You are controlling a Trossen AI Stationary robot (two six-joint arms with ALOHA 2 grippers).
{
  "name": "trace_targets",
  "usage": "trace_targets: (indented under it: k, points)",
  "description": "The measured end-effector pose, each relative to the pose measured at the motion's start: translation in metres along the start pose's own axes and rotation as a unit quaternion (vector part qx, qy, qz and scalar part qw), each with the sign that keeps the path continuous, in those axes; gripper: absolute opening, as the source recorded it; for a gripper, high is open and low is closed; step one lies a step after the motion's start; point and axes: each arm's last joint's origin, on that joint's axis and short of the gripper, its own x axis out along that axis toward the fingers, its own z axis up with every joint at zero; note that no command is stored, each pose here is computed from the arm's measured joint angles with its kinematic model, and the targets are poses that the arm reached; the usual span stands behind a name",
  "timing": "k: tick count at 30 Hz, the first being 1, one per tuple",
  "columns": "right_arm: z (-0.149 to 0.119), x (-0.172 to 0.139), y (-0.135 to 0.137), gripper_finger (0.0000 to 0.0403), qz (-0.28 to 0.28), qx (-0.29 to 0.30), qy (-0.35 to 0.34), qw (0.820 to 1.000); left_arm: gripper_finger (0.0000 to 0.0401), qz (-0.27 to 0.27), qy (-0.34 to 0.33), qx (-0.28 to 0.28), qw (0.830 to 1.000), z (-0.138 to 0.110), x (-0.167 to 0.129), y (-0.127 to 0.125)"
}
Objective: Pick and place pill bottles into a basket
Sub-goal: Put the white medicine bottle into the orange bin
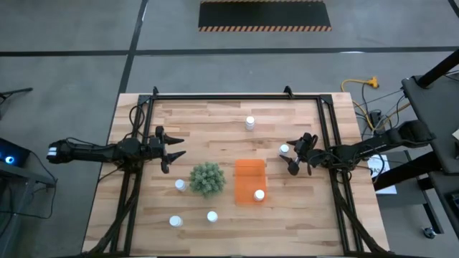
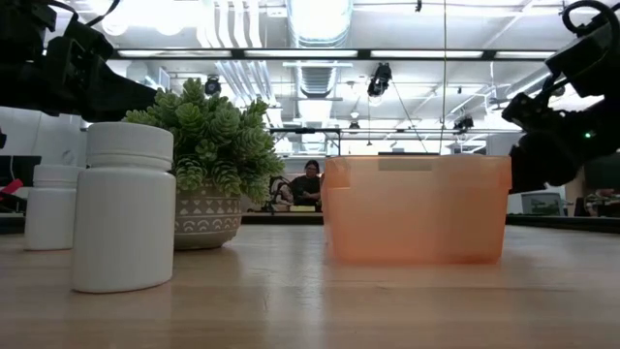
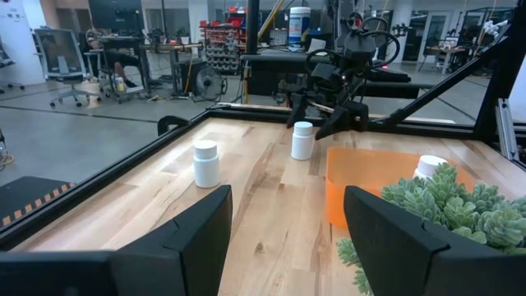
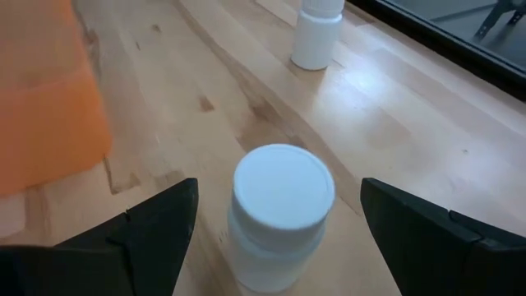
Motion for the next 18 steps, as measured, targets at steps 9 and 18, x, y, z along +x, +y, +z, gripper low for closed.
trace_targets:
  k: [9,18]
  points:
    - [-0.0013,0.0014,-0.0001,0.0328,-0.006,-0.004,0.004,1.0,0.0218,0.0,0.0,0.0,1.0,0.0001,0.0,0.0]
    - [-0.001,0.0013,-0.0001,0.0294,-0.006,-0.007,0.003,1.0,0.0218,0.0,0.0,0.0,1.0,0.0001,0.0,0.0]
